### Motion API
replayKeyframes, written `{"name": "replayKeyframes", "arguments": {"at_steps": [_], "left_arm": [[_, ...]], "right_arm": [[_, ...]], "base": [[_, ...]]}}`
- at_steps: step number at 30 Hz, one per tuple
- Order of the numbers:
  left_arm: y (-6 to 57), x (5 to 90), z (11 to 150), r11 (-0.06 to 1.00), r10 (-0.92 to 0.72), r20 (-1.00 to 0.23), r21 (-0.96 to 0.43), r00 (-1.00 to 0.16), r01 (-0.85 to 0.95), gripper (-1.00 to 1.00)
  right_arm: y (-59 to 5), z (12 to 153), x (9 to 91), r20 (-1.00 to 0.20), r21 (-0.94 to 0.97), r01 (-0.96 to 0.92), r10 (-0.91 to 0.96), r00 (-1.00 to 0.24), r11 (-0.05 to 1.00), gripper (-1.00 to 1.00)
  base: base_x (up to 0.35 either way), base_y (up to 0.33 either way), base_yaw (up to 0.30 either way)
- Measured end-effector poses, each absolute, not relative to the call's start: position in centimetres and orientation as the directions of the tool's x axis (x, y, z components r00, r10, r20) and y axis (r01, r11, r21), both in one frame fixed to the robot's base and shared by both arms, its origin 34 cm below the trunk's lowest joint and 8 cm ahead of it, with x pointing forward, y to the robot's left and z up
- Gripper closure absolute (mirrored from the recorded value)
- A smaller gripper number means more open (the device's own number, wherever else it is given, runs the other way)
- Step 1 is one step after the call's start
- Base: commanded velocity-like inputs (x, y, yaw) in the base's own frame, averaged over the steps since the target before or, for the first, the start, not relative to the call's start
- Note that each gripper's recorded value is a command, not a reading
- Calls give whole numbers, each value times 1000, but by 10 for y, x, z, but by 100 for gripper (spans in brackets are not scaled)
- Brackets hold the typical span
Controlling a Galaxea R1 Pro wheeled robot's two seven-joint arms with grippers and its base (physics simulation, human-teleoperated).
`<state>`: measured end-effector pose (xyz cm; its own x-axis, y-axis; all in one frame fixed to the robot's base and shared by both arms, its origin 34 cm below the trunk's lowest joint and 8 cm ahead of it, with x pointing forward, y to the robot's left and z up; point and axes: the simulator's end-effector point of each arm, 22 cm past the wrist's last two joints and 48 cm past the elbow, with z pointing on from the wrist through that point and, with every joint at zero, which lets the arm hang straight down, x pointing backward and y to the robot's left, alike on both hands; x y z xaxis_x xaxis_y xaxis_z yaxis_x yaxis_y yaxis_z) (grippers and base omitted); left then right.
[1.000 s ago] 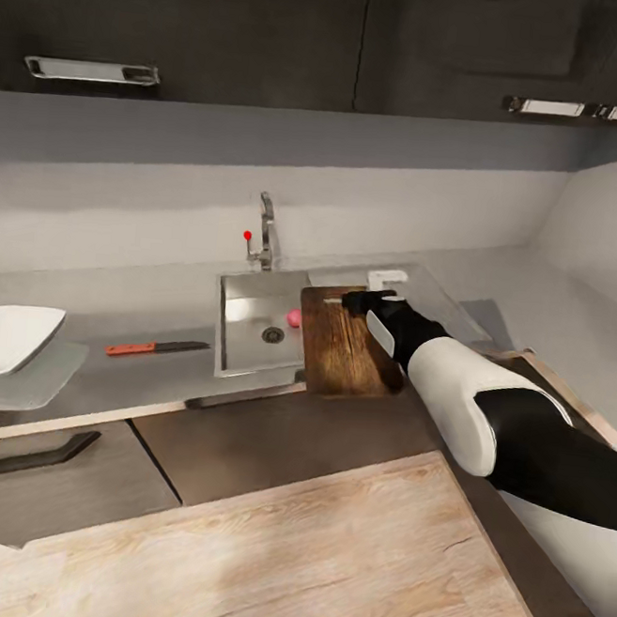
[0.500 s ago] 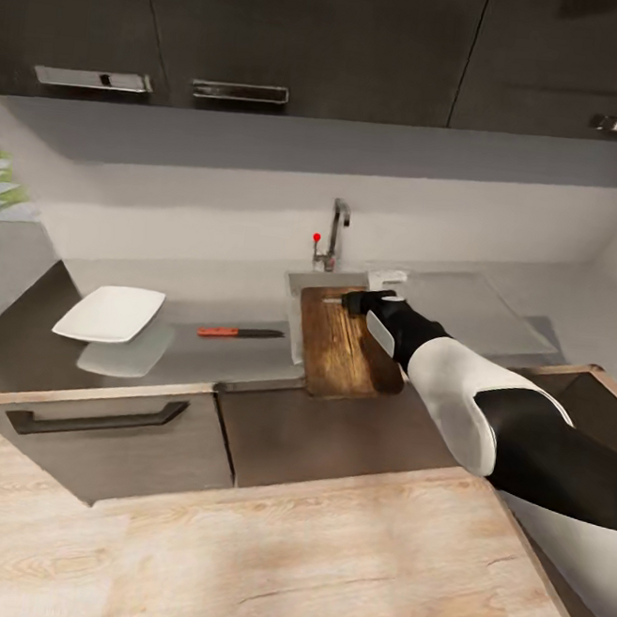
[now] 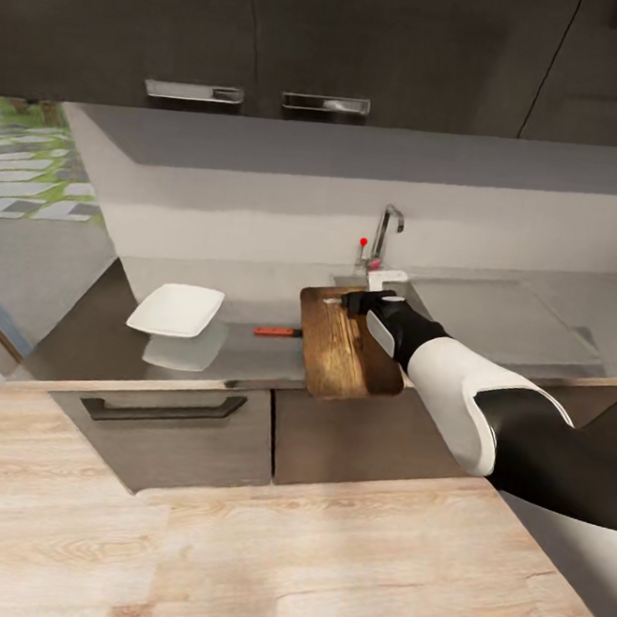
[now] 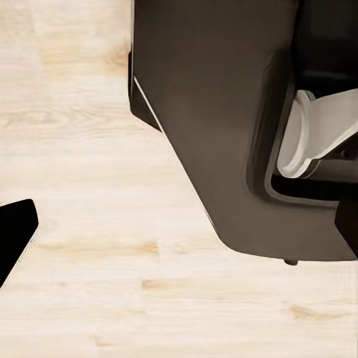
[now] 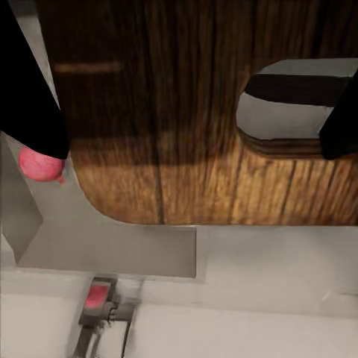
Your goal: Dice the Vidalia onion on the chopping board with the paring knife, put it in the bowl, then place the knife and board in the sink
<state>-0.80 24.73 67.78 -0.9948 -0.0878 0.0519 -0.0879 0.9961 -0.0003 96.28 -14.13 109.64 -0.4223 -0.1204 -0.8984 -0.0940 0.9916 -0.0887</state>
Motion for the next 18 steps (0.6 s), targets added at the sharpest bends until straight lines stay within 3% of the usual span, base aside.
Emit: {"name": "replayKeyframes", "arguments": {"at_steps": [6, 18], "left_arm": [[247, -8, 678, 996, -88, 51, 0, -995, -88, -100], [247, -8, 678, 996, -88, 51, 0, -995, -88, -100]], "right_arm": [[-141, 1097, 963, -899, -89, -94, -121, -422, 992, 100], [-141, 1097, 962, -899, -89, -94, -121, -422, 992, 100]], "base": [[62, 315, 18], [227, 288, 12]]}}
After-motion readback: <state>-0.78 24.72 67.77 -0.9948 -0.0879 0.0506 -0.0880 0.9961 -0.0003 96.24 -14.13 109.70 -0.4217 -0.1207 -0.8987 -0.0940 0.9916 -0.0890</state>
